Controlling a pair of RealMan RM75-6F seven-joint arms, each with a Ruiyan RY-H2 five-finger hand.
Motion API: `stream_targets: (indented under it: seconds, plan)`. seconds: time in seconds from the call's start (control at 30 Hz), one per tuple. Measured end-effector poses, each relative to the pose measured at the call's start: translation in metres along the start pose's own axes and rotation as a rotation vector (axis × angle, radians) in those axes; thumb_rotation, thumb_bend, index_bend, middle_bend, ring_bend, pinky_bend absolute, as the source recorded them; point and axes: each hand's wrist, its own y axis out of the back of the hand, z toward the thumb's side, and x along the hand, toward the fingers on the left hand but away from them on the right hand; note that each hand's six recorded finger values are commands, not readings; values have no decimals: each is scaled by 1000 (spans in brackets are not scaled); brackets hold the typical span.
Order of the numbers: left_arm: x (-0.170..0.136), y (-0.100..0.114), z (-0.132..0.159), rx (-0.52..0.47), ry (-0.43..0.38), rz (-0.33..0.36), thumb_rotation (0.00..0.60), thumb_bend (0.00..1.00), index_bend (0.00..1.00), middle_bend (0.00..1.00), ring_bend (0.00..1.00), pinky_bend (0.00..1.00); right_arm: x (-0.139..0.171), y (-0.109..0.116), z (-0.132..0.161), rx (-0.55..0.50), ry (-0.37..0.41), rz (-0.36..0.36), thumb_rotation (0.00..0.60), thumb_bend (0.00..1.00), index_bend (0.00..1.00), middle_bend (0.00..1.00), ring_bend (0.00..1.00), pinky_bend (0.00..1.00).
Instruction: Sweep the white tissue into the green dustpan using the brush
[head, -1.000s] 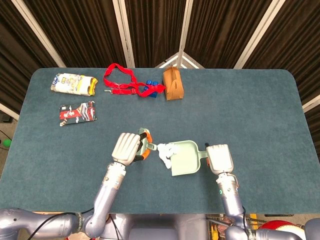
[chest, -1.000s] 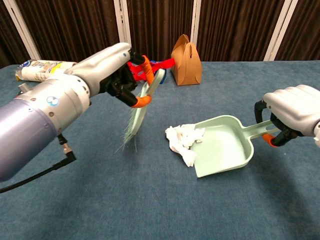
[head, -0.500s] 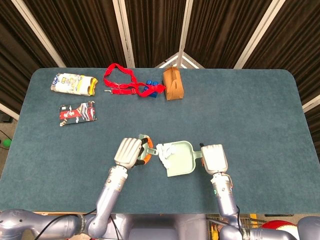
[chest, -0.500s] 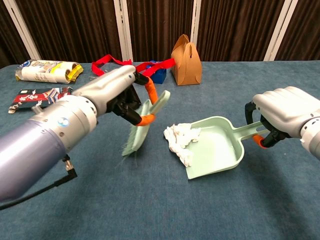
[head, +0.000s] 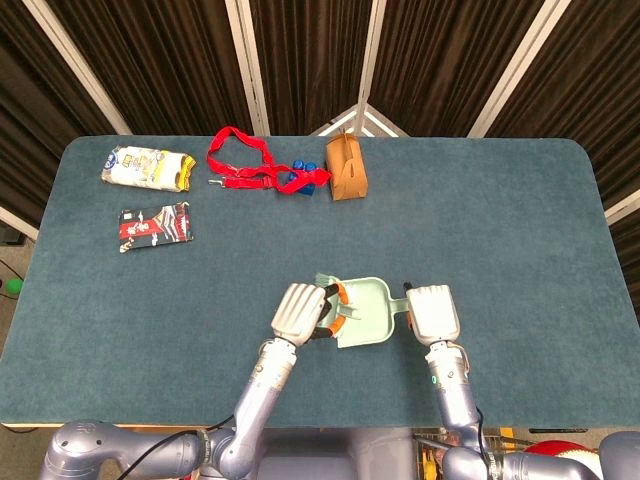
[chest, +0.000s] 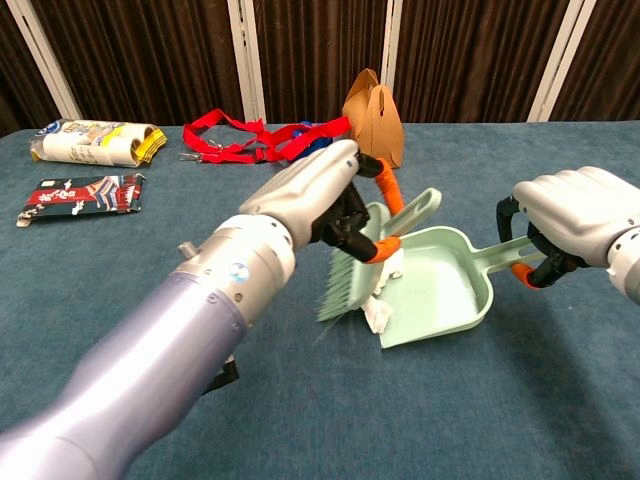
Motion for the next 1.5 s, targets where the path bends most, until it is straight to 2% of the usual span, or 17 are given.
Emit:
stream_targets:
  seconds: [0.17,0.43,0.63,1.13,1.23,1.37,1.4,1.5]
  plan:
    - [4,-6,18,-25,-30,26,600,612,773,1000,1000,1000,0,4,-5,-1,-6,-7,600,525,641,878,882,880]
    - [5,1,29,-57,-51,56,600,608,772,1000,1000,1000,1,7,-10,-5,-12,-8,600,525,641,878,883,881]
    - [5,18,27,-67,-64,81,600,607,771,1000,1000,1000,1,6,-8,-3,-15,-3,600,525,641,878,882,881]
    - [-4,73,0,-69,-75,144,600,604,771,1000,1000,1000,7,3,-10,8,-19,9,600,524,633,878,883,881]
    - [-8,84,-9,-51,-76,149,600,604,771,1000,1000,1000,8,3,-9,11,-17,10,600,524,502,878,883,881]
    - [-11,96,-18,-39,-71,157,600,603,771,1000,1000,1000,9,1,-9,22,-20,23,600,525,109,878,878,881]
    - [-12,99,-19,-35,-70,159,600,603,771,1000,1000,1000,10,0,-9,26,-22,29,600,525,39,878,875,881]
    - [-13,107,-24,-18,-69,167,600,603,771,1000,1000,1000,11,-1,-8,31,-25,47,600,525,0,878,869,881]
